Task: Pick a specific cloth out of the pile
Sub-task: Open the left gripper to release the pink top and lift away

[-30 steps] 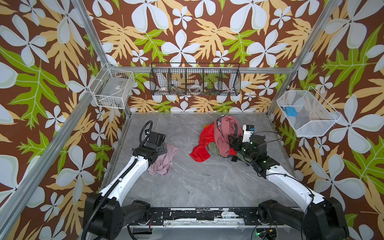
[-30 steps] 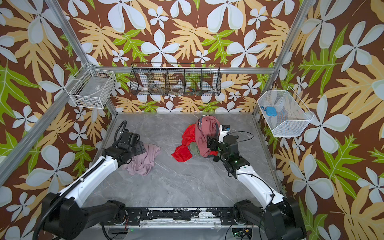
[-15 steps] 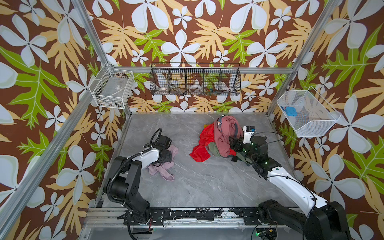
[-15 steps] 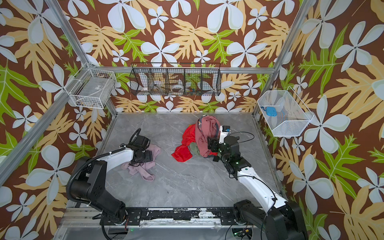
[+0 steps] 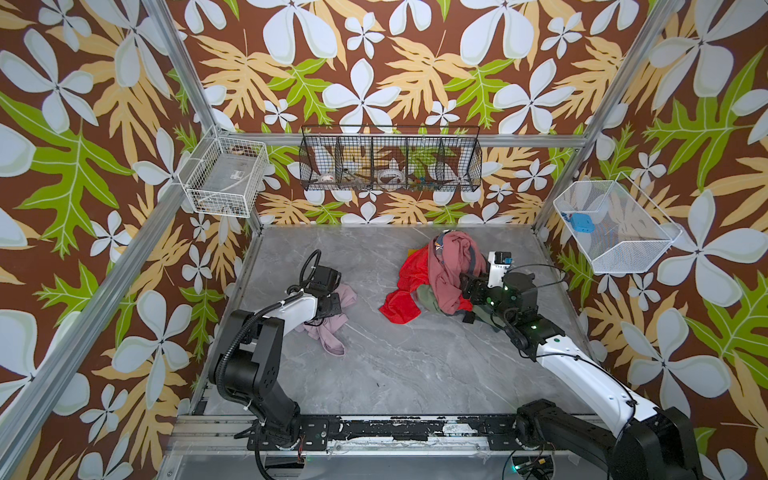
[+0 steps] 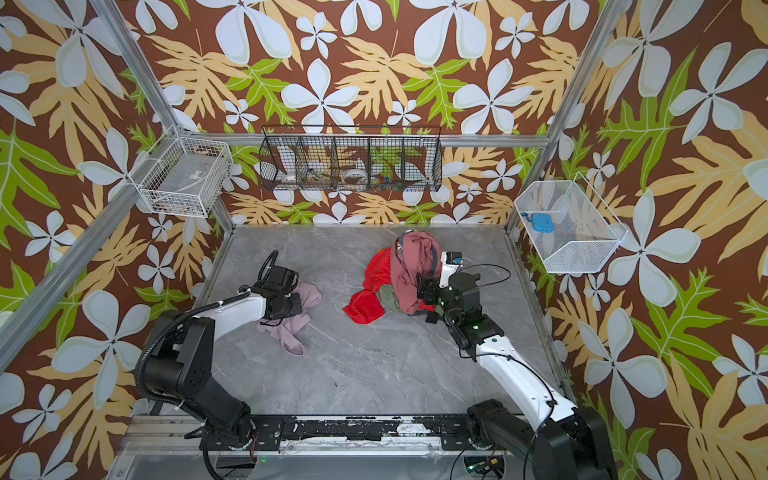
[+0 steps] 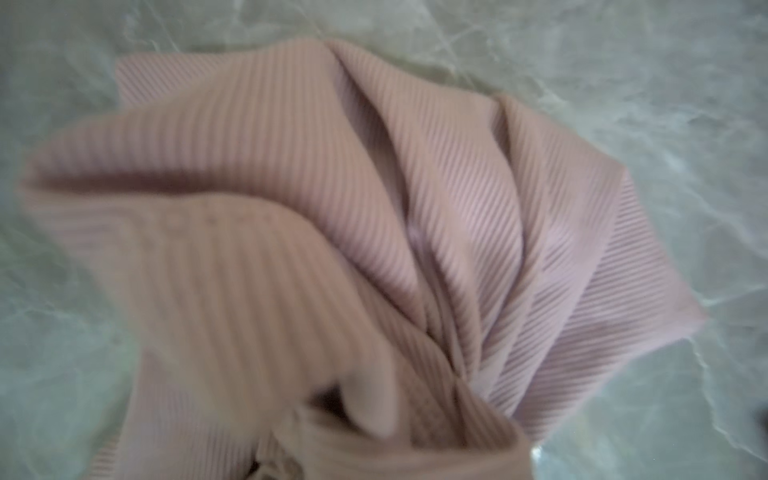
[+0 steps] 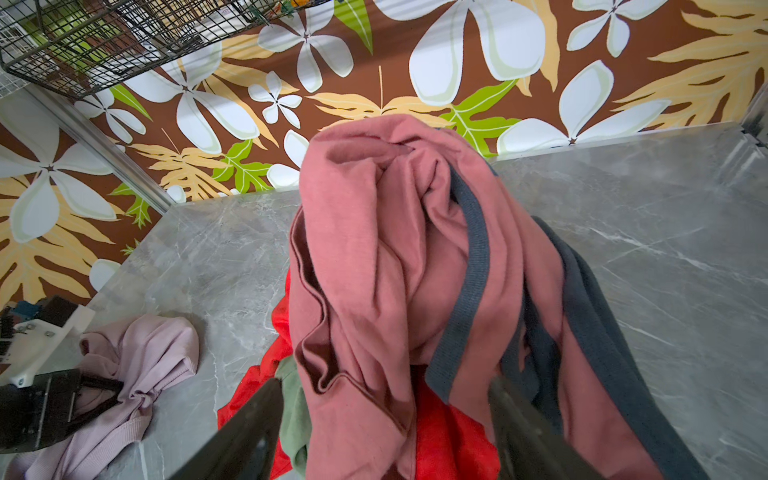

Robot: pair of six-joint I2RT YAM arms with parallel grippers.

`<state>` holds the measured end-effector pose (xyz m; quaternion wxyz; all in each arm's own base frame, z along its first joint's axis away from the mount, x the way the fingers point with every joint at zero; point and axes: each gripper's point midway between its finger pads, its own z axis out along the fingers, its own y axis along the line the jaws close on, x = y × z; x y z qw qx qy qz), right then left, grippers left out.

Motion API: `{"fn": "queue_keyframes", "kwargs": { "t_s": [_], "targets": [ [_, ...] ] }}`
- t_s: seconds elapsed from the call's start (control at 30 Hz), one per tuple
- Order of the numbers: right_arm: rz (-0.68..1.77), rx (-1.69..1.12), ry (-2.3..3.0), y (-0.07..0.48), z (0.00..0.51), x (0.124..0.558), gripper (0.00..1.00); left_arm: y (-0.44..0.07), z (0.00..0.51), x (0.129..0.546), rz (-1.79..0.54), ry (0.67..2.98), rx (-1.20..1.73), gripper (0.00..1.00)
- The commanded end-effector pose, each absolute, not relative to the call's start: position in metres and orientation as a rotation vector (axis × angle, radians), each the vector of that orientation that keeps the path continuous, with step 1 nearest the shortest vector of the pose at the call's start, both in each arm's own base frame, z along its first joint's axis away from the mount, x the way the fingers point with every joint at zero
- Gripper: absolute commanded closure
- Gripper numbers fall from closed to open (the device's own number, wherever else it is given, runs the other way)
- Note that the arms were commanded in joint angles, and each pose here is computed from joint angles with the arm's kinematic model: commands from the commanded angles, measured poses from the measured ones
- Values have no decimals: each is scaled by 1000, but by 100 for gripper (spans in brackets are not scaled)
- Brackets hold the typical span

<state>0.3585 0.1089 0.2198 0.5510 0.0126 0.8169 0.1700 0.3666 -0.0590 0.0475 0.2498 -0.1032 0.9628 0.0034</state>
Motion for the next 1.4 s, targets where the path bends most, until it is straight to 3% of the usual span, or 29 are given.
{"fn": "queue_keyframes", "kwargs": {
  "t_s": [0.0,0.27,0.6,0.9,1.13,1.37],
  "targets": [
    [395,30,1922,108,223,360,23,-64,83,389,-29,2528,-245,100],
    [385,37,1897,105,230,358,23,-66,166,433,-34,2293,-218,100],
    [350,46,1856,97,245,352,22,-54,196,457,42,2142,-235,100],
    [358,55,1848,97,247,350,22,-46,196,483,36,2096,-277,100],
    [377,67,1851,98,242,351,23,-48,130,481,62,2272,-301,100],
    [375,69,1857,98,240,352,23,-45,98,465,44,2309,-374,100]
  ]
}}
